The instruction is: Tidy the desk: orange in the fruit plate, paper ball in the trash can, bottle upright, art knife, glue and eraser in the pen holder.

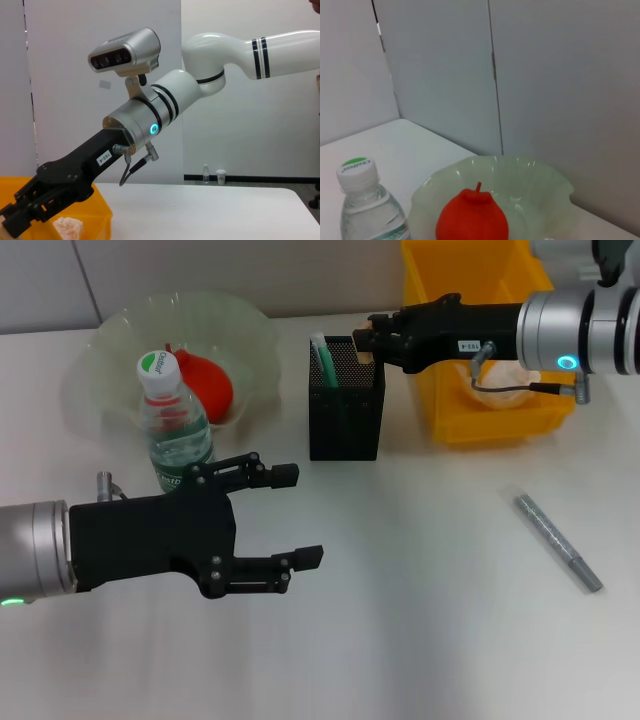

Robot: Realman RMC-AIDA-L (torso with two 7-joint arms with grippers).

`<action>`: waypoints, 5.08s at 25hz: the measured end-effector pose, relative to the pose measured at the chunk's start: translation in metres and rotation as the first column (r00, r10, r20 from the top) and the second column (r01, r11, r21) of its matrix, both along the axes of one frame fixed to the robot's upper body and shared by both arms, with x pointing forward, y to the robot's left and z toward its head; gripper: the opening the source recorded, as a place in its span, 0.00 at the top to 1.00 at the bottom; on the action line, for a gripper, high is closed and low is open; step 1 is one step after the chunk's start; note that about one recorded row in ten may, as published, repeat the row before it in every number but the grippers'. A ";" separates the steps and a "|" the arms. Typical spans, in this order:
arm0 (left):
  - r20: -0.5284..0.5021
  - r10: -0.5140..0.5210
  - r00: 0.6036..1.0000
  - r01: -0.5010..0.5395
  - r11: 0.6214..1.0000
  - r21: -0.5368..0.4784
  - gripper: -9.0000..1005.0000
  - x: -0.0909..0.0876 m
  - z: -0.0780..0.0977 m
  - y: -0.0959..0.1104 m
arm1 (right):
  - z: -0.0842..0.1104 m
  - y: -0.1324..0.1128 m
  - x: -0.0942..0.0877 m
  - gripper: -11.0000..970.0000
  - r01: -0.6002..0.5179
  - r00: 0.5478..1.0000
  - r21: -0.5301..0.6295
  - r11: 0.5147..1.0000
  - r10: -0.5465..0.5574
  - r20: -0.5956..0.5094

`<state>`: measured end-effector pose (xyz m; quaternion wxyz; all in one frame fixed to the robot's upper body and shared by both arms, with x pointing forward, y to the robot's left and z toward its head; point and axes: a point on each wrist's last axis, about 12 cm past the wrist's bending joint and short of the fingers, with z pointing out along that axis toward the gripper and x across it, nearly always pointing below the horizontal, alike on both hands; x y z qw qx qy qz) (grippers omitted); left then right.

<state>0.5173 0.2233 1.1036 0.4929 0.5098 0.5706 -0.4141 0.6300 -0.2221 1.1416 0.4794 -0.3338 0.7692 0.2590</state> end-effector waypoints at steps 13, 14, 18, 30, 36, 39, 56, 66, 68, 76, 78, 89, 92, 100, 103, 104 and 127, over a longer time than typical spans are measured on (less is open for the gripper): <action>0.002 -0.006 1.000 0.006 1.000 0.004 0.18 0.001 0.000 -0.001 | 0.001 0.001 0.002 0.74 0.003 1.000 0.005 1.000 -0.003 0.006; 0.002 -0.005 1.000 0.005 1.000 0.004 0.18 0.001 0.000 -0.001 | 0.001 0.001 0.002 0.74 0.001 1.000 0.004 1.000 -0.001 0.009; 0.002 -0.003 1.000 0.003 1.000 0.004 0.18 0.001 0.000 -0.001 | 0.001 0.002 0.002 0.63 -0.001 1.000 0.003 1.000 0.001 0.011; 0.002 -0.002 1.000 0.002 1.000 0.007 0.18 0.001 0.000 -0.001 | 0.020 -0.016 -0.004 0.49 0.037 0.996 0.017 0.999 -0.038 0.081; 0.002 -0.001 1.000 0.001 1.000 0.007 0.18 0.001 0.000 -0.001 | 0.040 -0.027 -0.015 0.49 0.038 0.996 0.027 0.999 -0.040 0.086; 0.004 -0.003 1.000 0.003 1.000 0.007 0.18 0.002 0.000 -0.001 | 0.051 -0.030 -0.023 0.49 0.026 0.996 0.007 1.000 -0.026 0.081; -0.016 -0.011 1.000 0.011 1.000 0.003 0.18 0.002 -0.002 -0.004 | 0.098 -0.036 -0.071 0.49 0.014 1.000 -0.182 0.983 -0.017 -0.018; -0.015 -0.020 1.000 0.020 1.000 -0.004 0.18 0.001 -0.001 -0.002 | 0.107 -0.050 -0.089 0.49 0.048 0.988 -0.302 0.952 -0.088 -0.123; -0.014 -0.027 1.000 0.027 1.000 -0.007 0.18 0.001 0.000 -0.002 | 0.105 -0.052 -0.089 0.49 0.054 0.984 -0.348 0.936 -0.109 -0.142; -0.010 -0.037 0.999 0.037 0.999 -0.007 0.18 0.001 0.001 -0.004 | 0.091 -0.054 -0.093 0.48 0.012 0.957 -0.450 0.893 -0.141 -0.254; -0.008 -0.041 0.999 0.041 0.999 -0.006 0.18 0.001 0.002 -0.004 | 0.087 -0.056 -0.095 0.48 0.005 0.946 -0.467 0.884 -0.155 -0.284; -0.008 -0.044 0.999 0.044 0.999 -0.009 0.18 0.001 0.002 -0.005 | 0.058 -0.063 -0.088 0.48 -0.028 0.886 -0.469 0.883 -0.195 -0.421; -0.009 -0.044 0.999 0.044 0.999 -0.009 0.18 0.001 0.002 -0.005 | 0.050 -0.067 -0.084 0.48 -0.012 0.878 -0.476 0.880 -0.218 -0.426; -0.010 -0.042 0.999 0.042 0.999 -0.009 0.18 0.001 0.002 -0.005 | 0.037 -0.070 -0.079 0.48 -0.003 0.855 -0.478 0.878 -0.246 -0.457; -0.009 -0.043 0.999 0.042 0.999 -0.009 0.18 0.002 0.002 -0.005 | 0.032 -0.071 -0.078 0.48 0.000 0.845 -0.472 0.882 -0.253 -0.472; -0.009 -0.043 0.999 0.042 0.999 -0.009 0.18 0.002 0.002 -0.005 | 0.032 -0.071 -0.078 0.48 0.000 0.845 -0.472 0.882 -0.253 -0.472; -0.001 -0.039 0.999 0.039 0.999 -0.009 0.18 0.002 0.001 -0.005 | 0.014 -0.078 -0.071 0.49 0.053 0.822 -0.498 0.865 -0.321 -0.470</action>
